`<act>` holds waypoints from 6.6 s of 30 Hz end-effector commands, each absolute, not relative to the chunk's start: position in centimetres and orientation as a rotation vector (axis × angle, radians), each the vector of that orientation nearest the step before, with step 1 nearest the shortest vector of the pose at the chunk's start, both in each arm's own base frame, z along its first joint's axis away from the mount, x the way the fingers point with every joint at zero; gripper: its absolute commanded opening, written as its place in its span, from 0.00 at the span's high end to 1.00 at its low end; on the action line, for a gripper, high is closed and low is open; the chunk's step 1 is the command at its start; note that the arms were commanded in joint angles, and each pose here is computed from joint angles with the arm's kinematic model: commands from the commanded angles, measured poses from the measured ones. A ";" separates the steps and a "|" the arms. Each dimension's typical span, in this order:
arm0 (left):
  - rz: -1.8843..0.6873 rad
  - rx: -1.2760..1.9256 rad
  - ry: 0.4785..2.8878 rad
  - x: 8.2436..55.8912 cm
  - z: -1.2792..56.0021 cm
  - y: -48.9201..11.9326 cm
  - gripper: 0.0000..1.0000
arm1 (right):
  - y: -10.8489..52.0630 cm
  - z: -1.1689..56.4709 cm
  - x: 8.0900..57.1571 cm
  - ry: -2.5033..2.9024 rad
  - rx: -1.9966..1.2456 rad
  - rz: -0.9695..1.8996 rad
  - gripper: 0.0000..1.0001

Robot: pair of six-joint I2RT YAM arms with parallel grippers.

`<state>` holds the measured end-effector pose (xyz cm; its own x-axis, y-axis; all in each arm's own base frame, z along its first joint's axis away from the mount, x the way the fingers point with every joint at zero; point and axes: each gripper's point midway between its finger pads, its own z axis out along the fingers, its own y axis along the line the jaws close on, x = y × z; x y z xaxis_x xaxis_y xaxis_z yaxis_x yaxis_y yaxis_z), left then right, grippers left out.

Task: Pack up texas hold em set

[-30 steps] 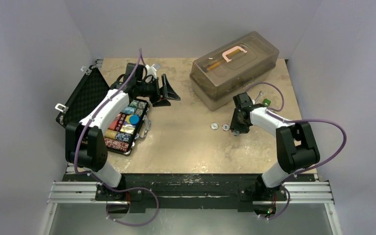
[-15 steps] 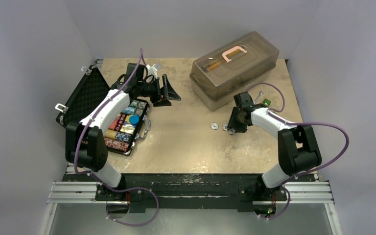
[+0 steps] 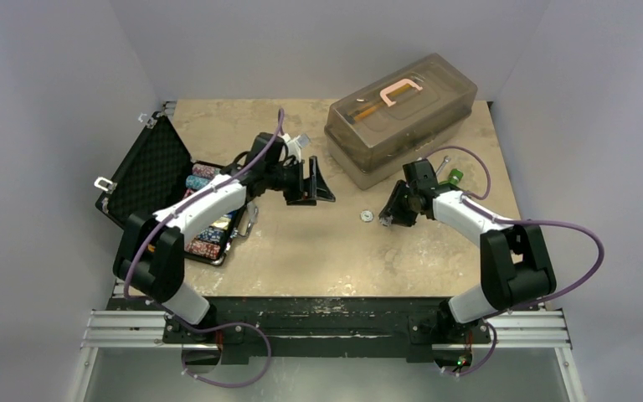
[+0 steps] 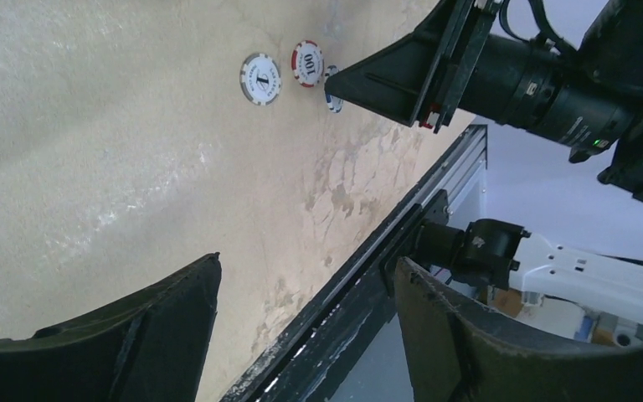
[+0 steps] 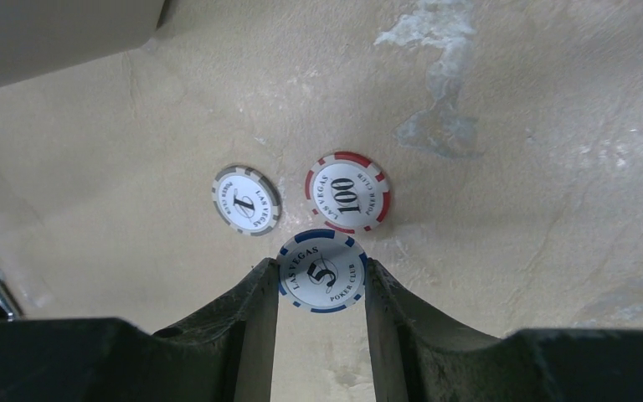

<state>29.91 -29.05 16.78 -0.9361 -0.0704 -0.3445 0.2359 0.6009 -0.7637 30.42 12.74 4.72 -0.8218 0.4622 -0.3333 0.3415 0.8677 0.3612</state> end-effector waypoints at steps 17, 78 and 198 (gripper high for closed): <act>-1.041 0.285 2.017 29.2 19.1 -32.5 0.33 | 21.1 9.1 32.0 2.480 0.825 0.981 0.76; -0.481 0.425 2.233 29.9 15.4 -26.3 1.00 | 28.6 15.1 31.4 2.389 0.629 1.177 0.15; -0.970 0.131 2.193 33.3 24.8 -19.2 0.29 | 12.6 3.6 33.5 2.418 0.233 -0.035 0.48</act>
